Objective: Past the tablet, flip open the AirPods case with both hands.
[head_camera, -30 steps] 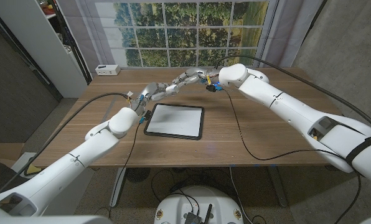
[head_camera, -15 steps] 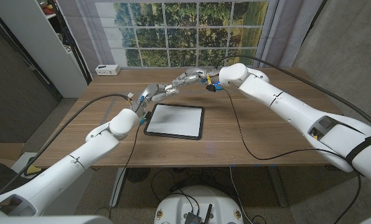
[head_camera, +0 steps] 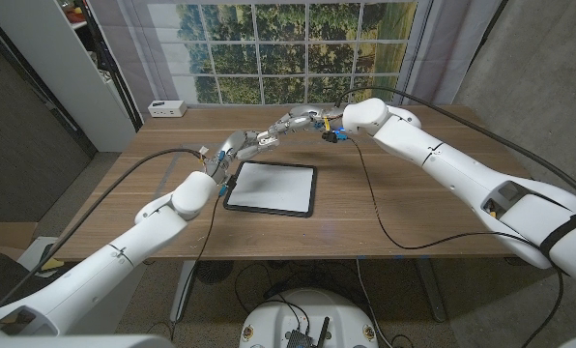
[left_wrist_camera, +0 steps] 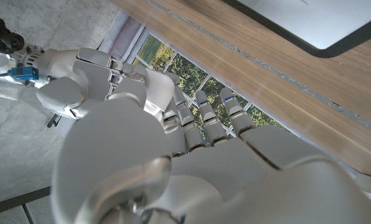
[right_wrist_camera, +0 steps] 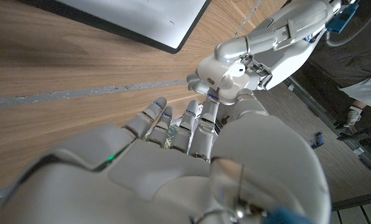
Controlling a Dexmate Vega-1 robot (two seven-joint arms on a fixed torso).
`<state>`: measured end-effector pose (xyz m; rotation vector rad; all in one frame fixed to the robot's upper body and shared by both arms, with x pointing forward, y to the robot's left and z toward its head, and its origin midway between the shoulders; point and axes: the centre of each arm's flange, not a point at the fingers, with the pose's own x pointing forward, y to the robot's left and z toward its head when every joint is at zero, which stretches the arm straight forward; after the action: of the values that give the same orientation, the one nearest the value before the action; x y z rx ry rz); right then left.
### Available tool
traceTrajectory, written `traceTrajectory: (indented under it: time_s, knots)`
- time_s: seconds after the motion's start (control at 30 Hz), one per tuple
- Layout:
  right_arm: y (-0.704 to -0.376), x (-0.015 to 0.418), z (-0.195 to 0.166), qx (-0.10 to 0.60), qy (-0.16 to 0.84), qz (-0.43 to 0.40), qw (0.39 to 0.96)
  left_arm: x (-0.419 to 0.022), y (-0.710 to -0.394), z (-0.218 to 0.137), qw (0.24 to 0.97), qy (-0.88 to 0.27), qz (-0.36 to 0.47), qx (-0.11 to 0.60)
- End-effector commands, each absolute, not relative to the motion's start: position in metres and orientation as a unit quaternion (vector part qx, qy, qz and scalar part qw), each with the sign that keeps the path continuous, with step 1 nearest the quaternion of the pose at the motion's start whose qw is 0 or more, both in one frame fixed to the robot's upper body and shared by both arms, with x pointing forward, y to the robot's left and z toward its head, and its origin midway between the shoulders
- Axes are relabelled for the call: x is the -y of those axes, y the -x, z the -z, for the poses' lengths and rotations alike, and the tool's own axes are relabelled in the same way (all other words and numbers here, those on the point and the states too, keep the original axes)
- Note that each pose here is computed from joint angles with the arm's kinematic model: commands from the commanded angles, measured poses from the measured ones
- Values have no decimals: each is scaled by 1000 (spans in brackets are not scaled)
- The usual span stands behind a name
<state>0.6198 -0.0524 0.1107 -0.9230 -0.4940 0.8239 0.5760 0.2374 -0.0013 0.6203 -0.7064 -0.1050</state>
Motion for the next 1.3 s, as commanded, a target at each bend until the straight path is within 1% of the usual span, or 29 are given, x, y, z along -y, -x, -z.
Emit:
traceTrajectory:
  time_s: [0.03,0.57,0.87,1.3]
  knots:
    - [-619,59,-110,230,413,-379,795,-242,-573,3,891,-254,29,374]
    - [-618,70,-110,242,373,-368,817,-247,-575,6,890,-232,-3,392]
    - [-620,70,-110,239,358,-374,821,-248,-576,5,890,-230,-2,394]
    - [-621,60,-111,237,366,-382,815,-244,-579,9,895,-206,18,394]
